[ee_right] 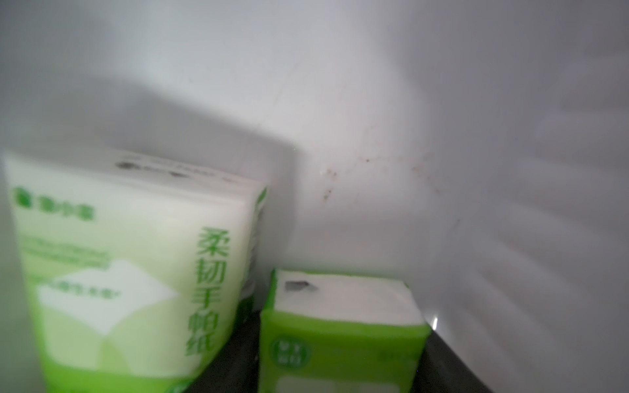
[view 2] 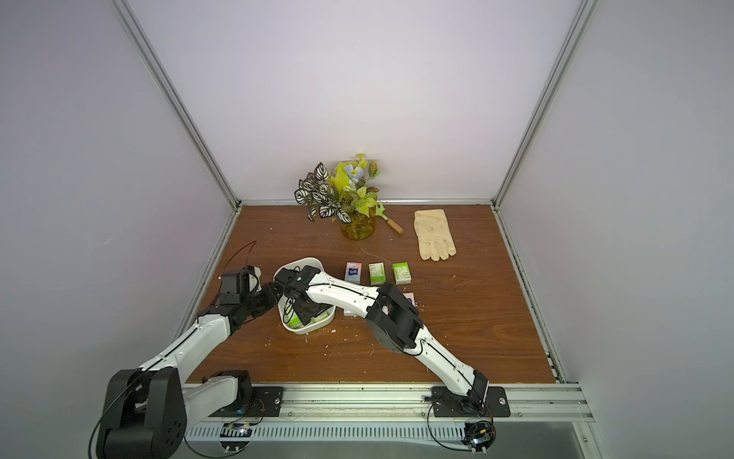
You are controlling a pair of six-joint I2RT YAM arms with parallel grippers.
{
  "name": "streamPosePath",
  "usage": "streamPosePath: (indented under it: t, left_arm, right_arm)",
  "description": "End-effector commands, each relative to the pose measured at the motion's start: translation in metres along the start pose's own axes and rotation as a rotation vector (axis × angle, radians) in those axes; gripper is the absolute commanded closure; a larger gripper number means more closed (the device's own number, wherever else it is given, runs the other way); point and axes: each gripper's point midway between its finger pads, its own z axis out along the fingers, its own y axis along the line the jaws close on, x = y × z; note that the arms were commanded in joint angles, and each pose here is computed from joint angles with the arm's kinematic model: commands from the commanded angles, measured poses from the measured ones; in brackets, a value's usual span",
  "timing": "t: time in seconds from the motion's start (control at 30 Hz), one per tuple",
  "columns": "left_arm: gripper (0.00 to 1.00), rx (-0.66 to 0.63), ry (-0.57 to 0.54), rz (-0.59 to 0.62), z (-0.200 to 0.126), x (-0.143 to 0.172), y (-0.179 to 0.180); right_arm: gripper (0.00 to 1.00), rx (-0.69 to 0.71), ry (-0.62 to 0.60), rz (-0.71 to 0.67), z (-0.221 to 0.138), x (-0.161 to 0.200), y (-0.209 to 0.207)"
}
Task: Take the pocket tissues out of the storage box
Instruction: Pick up the pocket tissues from the storage box.
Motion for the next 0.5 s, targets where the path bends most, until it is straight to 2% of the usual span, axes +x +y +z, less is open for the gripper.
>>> streamPosePath:
  t: [0.0, 0.23, 0.47]
  left_arm:
    - [0.9, 0.012, -0.014, 0.023, -0.001, -0.003, -0.005]
    - [0.76, -0.033, -0.033, 0.048, 0.0, -0.007, 0.003]
    - [0.55, -0.042, -0.069, 0.074, -0.005, -0.023, -0.003]
  right_arm:
    - [0.38, -0.018, 0.028, -0.006, 0.006, 0.003, 0.001]
    - [0.45, -0.047, -0.081, 0.018, -0.036, -0.025, -0.002]
    - [0.47, -0.074, -0.174, 0.046, -0.077, -0.045, -0.008]
